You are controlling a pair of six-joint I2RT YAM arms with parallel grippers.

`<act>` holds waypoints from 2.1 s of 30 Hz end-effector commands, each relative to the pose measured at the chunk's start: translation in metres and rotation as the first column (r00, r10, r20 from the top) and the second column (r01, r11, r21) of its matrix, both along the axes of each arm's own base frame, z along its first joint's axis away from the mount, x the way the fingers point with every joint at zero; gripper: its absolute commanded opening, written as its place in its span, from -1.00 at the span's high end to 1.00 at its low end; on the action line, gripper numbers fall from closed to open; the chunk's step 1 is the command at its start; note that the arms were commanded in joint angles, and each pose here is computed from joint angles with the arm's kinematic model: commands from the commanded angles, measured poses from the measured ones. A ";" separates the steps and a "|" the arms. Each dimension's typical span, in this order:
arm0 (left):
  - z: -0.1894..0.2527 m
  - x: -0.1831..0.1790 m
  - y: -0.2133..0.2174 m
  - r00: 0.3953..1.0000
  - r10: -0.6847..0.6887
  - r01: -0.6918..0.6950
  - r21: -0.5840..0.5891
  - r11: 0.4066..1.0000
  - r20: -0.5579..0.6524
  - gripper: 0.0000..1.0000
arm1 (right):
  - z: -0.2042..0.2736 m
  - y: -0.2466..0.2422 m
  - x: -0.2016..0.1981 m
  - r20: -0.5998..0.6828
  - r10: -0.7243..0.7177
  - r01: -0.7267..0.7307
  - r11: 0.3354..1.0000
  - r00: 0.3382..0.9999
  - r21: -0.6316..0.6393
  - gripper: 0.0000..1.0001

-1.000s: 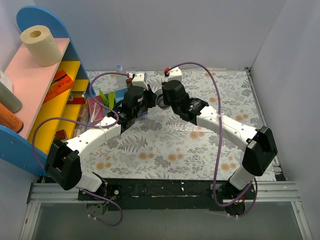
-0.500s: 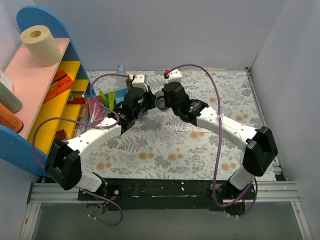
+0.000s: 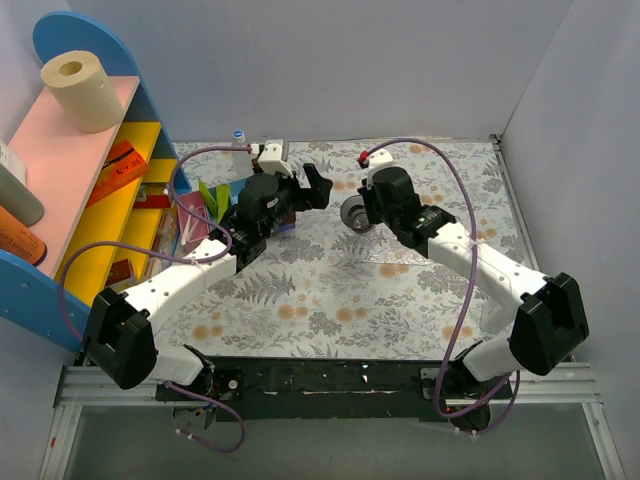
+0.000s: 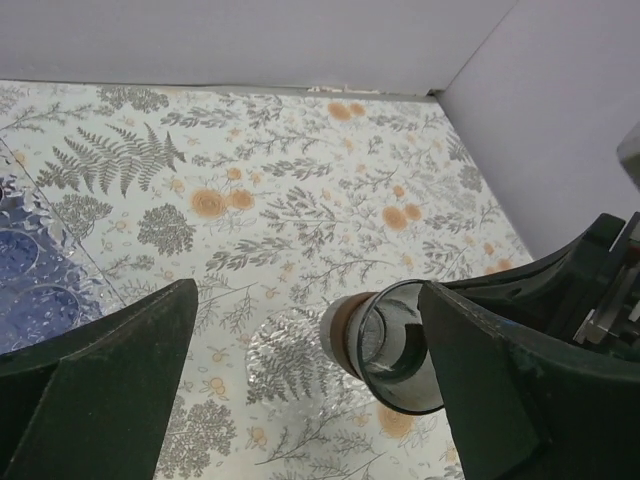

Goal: Prepare toiletry sets of a toothbrush and toothpaste on the tray

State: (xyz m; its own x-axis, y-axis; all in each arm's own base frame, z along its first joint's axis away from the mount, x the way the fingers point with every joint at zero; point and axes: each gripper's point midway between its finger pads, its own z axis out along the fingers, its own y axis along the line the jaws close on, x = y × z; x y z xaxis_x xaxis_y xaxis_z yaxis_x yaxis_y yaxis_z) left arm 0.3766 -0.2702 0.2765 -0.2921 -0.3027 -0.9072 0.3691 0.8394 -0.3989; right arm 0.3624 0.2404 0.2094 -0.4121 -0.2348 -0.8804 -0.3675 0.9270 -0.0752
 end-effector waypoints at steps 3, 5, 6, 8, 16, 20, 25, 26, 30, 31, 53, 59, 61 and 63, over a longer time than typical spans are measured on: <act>0.041 -0.008 0.004 0.995 -0.008 0.014 -0.055 0.998 0.102 -0.93 | 0.061 -0.011 -0.004 0.168 0.210 -0.216 0.976 0.963 0.020 0.97; 0.043 -0.013 -0.002 0.992 -0.051 0.058 -0.054 0.997 0.113 -0.93 | 0.064 -0.009 -0.011 0.175 0.275 -0.282 0.959 0.945 0.016 0.97; 0.047 -0.017 -0.005 0.990 -0.076 0.084 -0.062 0.995 0.122 -0.93 | 0.066 -0.013 -0.010 0.179 0.282 -0.289 0.957 0.943 0.015 0.97; 0.046 -0.023 -0.008 0.984 -0.116 0.125 -0.055 0.991 0.137 -0.96 | 0.069 -0.011 -0.016 0.179 0.340 -0.348 0.937 0.923 0.016 0.97; 0.045 -0.052 -0.042 0.913 -0.381 0.385 0.001 0.923 0.146 -0.96 | 0.066 -0.018 -0.012 0.116 0.409 -0.417 0.908 0.905 0.050 0.97; 0.029 -0.067 -0.057 0.863 -0.497 0.498 0.014 0.867 0.090 -0.96 | 0.061 -0.014 -0.011 0.102 0.432 -0.439 0.897 0.896 0.051 0.97; -0.011 -0.060 -0.068 0.852 -0.519 0.521 0.008 0.854 -0.070 -0.79 | 0.058 -0.011 -0.011 0.092 0.451 -0.457 0.888 0.888 0.058 0.97; -0.012 -0.060 -0.071 0.849 -0.523 0.524 -0.001 0.852 -0.081 -0.75 | 0.058 -0.010 -0.011 0.091 0.456 -0.462 0.885 0.885 0.059 0.97; -0.025 -0.056 -0.073 0.849 -0.514 0.519 0.008 0.855 -0.122 -0.57 | 0.057 -0.006 -0.011 0.083 0.471 -0.477 0.876 0.878 0.068 0.97; -0.029 -0.054 -0.073 0.851 -0.508 0.514 0.012 0.858 -0.131 -0.49 | 0.056 -0.005 -0.011 0.081 0.475 -0.480 0.874 0.876 0.071 0.97; -0.091 -0.039 -0.074 0.903 -0.309 0.366 0.157 0.917 -0.298 0.73 | 0.020 0.024 -0.005 -0.018 0.502 -0.501 0.865 0.865 0.017 0.97; -0.101 -0.034 -0.067 0.915 -0.230 0.295 0.161 0.942 -0.332 1.00 | 0.013 0.019 0.003 -0.008 0.398 -0.398 0.916 0.917 -0.039 0.94; -0.103 -0.031 -0.063 0.921 -0.192 0.257 0.157 0.954 -0.339 1.00 | 0.016 0.012 0.008 0.021 0.323 -0.321 0.945 0.946 -0.060 0.69; -0.106 -0.031 -0.062 0.920 -0.180 0.244 0.151 0.958 -0.347 1.00 | 0.016 0.012 0.006 0.039 0.288 -0.285 0.956 0.957 -0.061 0.42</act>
